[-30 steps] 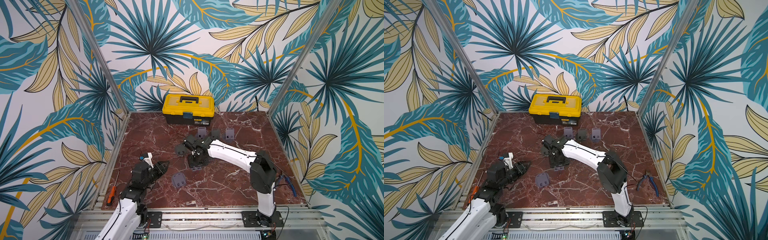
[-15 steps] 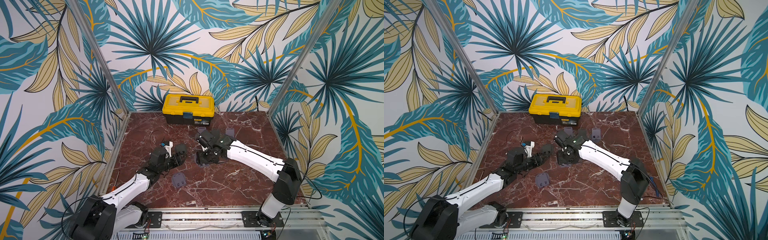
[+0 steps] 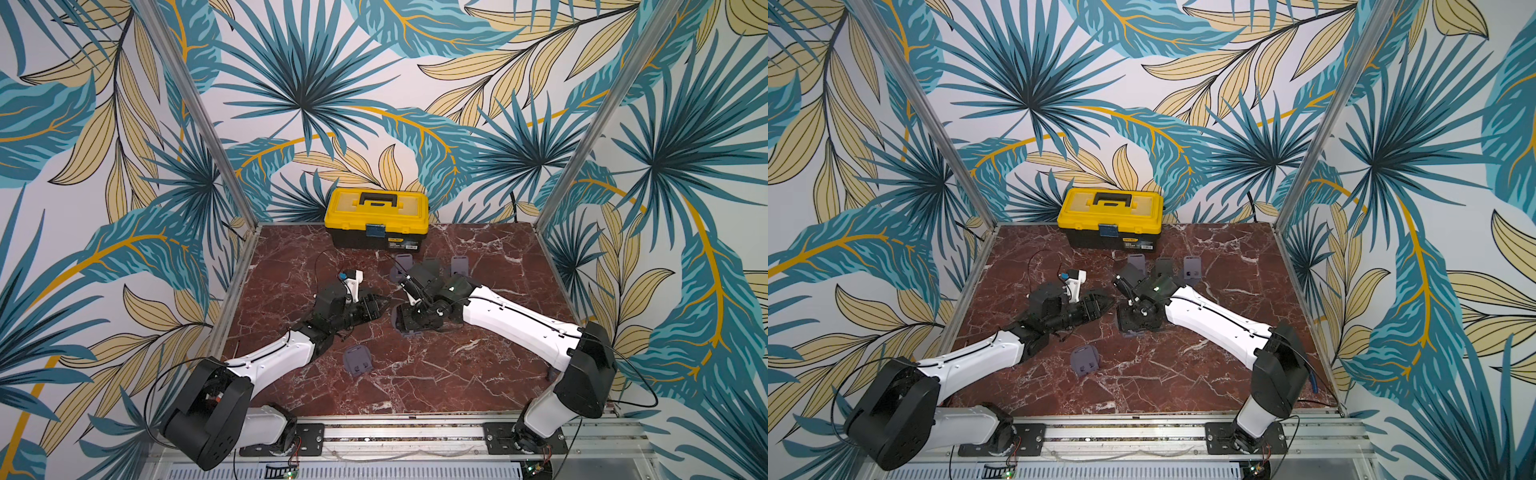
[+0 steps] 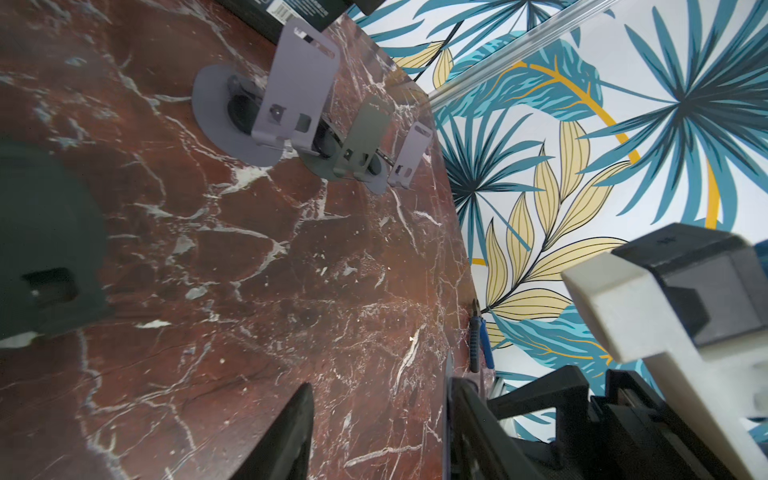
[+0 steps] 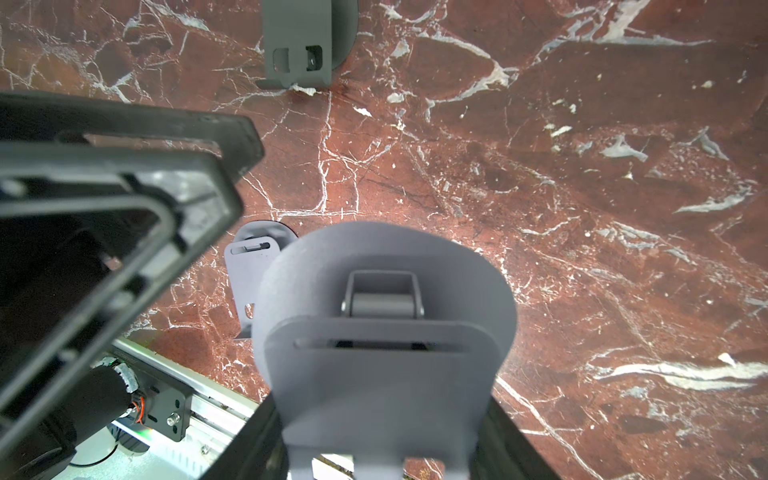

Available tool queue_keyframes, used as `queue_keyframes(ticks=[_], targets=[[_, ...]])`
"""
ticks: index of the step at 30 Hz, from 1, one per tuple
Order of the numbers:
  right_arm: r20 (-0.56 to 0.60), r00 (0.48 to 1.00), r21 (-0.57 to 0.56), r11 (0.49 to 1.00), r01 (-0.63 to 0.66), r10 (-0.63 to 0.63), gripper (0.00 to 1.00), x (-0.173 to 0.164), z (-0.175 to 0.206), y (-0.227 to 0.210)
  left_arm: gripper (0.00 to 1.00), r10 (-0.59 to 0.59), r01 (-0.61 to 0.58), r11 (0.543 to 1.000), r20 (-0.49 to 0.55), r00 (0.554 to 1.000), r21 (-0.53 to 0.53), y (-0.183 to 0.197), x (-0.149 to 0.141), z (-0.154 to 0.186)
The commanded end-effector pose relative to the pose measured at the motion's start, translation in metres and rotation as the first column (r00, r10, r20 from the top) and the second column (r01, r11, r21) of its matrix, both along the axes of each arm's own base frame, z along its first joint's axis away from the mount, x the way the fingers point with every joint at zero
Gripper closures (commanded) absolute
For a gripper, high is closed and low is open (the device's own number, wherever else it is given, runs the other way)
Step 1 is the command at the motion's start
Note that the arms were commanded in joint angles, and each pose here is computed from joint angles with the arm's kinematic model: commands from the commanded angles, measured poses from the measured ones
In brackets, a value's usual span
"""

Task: Open the phone stand
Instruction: Pick up the phone stand at the center of the board, then open the phone stand.

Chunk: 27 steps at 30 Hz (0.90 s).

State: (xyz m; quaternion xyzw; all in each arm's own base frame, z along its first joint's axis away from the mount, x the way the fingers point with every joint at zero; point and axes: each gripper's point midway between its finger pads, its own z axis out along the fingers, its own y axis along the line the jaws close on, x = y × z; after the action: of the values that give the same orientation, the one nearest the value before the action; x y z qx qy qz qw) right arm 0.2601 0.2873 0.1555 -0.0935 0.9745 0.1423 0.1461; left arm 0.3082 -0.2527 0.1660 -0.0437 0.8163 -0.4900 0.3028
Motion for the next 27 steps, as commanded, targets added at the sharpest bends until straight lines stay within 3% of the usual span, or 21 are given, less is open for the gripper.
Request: queue_keyframes(ticks=[1,27], targets=[[0.035,0.999,0.018,1.0,-0.006,0.006,0.6,0.002,0.01,-0.002,0.46,-0.022,0.024,0.999,0.042,0.999,-0.043,-0.011,0.001,0.015],[0.042,0.999,0.017,1.0,-0.004,0.003,0.6,0.016,0.014,0.004,0.6,-0.028,0.03,0.998,0.037,0.999,-0.062,-0.011,-0.019,0.009]])
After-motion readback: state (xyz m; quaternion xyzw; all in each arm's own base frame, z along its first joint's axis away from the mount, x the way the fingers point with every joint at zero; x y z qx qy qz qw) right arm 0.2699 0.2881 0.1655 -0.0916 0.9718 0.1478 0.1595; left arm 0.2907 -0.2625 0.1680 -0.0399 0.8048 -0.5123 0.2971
